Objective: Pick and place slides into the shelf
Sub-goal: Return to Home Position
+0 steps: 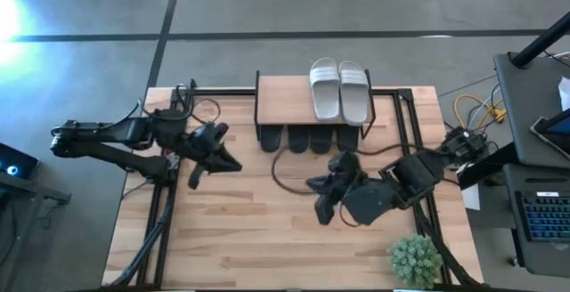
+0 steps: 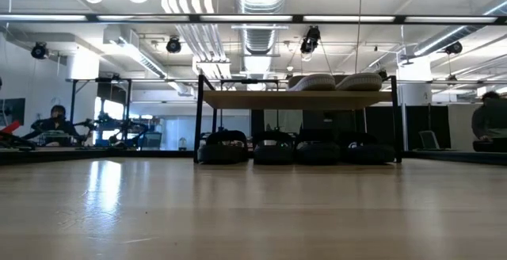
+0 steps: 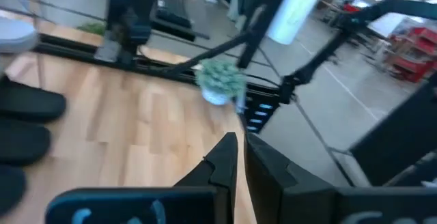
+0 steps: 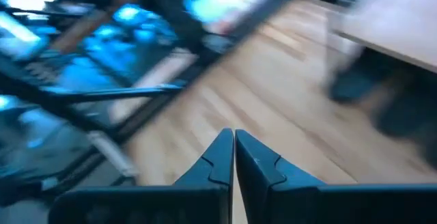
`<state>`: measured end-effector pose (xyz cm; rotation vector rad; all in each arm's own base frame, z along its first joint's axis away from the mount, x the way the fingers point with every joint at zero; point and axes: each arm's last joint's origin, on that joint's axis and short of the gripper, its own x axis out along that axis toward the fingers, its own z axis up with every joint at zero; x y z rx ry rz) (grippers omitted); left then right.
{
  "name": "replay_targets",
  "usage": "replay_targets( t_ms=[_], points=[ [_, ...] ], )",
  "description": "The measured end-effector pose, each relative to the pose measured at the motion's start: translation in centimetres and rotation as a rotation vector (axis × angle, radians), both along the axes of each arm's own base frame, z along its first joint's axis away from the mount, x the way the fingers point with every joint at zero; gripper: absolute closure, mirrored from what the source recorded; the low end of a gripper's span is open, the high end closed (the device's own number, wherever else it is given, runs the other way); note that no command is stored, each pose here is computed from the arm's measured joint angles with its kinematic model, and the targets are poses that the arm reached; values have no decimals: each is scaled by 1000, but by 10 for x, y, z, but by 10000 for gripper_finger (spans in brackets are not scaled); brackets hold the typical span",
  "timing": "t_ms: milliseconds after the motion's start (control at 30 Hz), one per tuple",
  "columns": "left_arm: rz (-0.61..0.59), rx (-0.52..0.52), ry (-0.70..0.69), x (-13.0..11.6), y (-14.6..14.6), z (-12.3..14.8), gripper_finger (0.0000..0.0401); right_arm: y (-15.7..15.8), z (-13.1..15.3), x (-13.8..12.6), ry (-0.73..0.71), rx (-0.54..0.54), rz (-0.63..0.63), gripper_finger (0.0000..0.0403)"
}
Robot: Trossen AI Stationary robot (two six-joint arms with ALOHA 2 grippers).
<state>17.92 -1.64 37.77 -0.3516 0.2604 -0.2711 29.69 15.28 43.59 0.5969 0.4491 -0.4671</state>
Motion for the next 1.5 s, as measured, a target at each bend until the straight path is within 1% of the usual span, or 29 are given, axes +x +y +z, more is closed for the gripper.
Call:
replay_targets(
  t_ms=[100,133,200,267,333,400,467,533,600,700,767,833,900,1033,1100,1133,1233,1267,1300,1333,1400,1433,1500],
  points=[
    [-7,-45,25,-9,-3,0,388,11,2,13,-88,15,161,394],
    [-21,-45,19,-11,-5,1,388,14,-1,19,-121,20,219,394],
    [-88,-41,7,-15,-12,-1,388,18,-11,34,-190,23,340,394],
    [-173,-66,-32,-18,-21,-5,388,14,-25,47,-265,18,428,394],
    [-219,-110,-110,-20,-29,-12,388,1,-40,57,-324,18,469,394],
    [-252,-154,-220,-19,-35,-23,388,-15,-55,56,-323,16,461,394],
    [-270,-179,-299,-19,-37,-37,388,-31,-64,43,-298,26,429,394],
    [-248,-181,-350,-20,-32,-48,388,-47,-64,20,-303,34,416,394],
    [-196,-172,-372,-23,-23,-49,388,-63,-56,-8,-345,20,405,394],
    [-180,-145,-391,-33,-11,-44,388,-86,-56,-49,-378,-14,376,394],
    [-164,-96,-395,-40,-4,-43,388,-97,-67,-73,-371,-28,364,394],
    [-119,-46,-394,-48,2,-44,388,-104,-78,-96,-380,-41,365,394],
    [-71,-30,-390,-55,7,-45,388,-110,-88,-117,-404,-41,369,394],
    [13,36,-361,-60,13,-56,388,-119,-113,-150,-435,-64,385,394],
    [84,51,-355,-67,16,-60,388,-123,-121,-165,-473,-79,395,394],
    [153,44,-342,-70,18,-63,388,-125,-124,-172,-488,-94,402,394],
    [399,-67,-249,-79,24,-72,388,-129,-134,-187,-523,-147,412,394],
    [453,-83,-241,-81,25,-75,388,-130,-138,-191,-528,-163,416,394],
    [474,-61,-257,-83,26,-76,388,-131,-140,-195,-540,-182,419,394],
    [455,-14,-292,-83,25,-77,388,-132,-141,-199,-555,-201,422,394],
    [336,90,-373,-84,22,-80,388,-134,-145,-205,-576,-226,425,394],
    [286,122,-403,-85,20,-82,388,-134,-148,-207,-585,-233,424,394],
    [259,134,-427,-87,19,-90,388,-135,-156,-210,-582,-244,426,394]
  ],
)
